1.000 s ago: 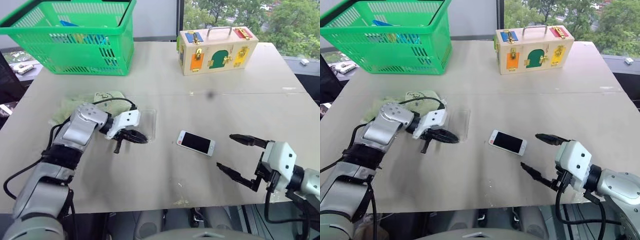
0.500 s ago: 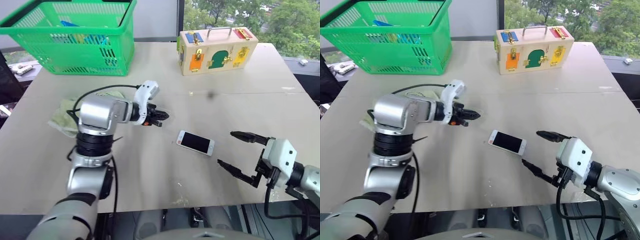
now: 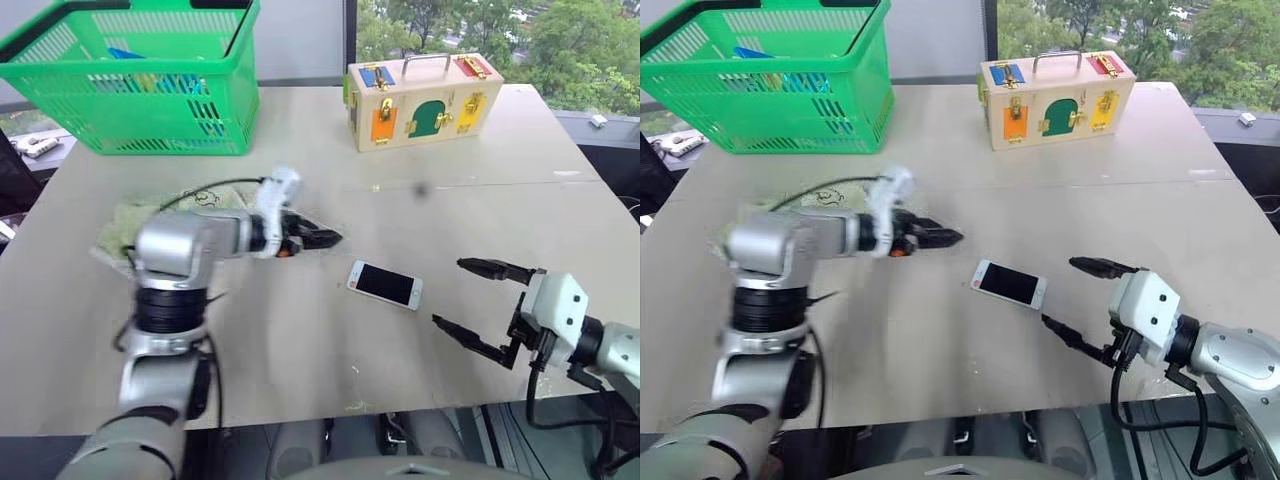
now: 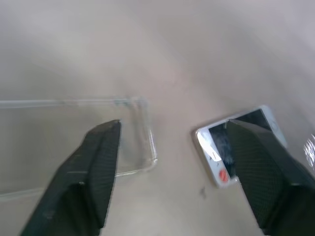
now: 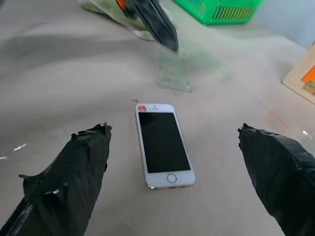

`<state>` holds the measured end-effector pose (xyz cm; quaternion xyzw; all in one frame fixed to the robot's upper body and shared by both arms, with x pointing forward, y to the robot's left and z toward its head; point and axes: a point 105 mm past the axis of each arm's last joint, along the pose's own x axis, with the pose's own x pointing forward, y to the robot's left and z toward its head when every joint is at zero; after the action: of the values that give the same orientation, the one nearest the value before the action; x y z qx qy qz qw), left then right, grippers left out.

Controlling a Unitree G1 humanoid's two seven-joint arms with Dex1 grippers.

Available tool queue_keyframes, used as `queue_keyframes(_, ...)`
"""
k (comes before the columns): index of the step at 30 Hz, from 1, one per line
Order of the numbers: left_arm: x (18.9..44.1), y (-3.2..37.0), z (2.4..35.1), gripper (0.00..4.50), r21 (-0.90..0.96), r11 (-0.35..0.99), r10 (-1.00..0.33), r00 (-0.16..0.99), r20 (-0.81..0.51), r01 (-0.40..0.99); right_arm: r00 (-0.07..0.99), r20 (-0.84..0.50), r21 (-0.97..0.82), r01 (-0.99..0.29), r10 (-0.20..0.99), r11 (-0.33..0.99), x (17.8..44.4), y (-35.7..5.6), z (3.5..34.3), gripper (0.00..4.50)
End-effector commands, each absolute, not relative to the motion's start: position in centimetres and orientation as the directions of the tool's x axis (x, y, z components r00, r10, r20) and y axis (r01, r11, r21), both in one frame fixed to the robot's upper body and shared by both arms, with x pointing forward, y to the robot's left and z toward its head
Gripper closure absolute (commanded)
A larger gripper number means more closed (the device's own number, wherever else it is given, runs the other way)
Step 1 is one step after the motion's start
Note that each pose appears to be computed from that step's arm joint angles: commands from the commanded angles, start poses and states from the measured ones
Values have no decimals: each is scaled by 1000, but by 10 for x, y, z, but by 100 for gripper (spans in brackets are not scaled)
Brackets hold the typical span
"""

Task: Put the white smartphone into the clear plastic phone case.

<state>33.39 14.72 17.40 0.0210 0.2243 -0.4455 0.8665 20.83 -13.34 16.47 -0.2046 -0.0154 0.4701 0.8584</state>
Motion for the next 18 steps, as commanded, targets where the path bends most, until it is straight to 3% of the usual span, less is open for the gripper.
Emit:
queue_keyframes(1, 330, 160, 190, 119, -30, 433, -844, 393, -365, 901, 539, -121, -392, -798, 834, 458, 211, -127, 174, 0)
queue_keyframes(5, 341, 183, 194, 119, 51, 321, -855, 313, -415, 946, 503, -126, -371, -823, 855, 430, 207, -124, 174, 0)
queue_keyframes(10, 346, 185, 176, 119, 147, 112, -814, 176, -554, 983, 511, -135, -359, -824, 849, 439, 202, -128, 174, 0)
queue_keyframes(18, 368, 171, 144, 119, 253, 3, -756, 168, -633, 968, 540, -141, -353, -810, 830, 468, 194, -125, 171, 0)
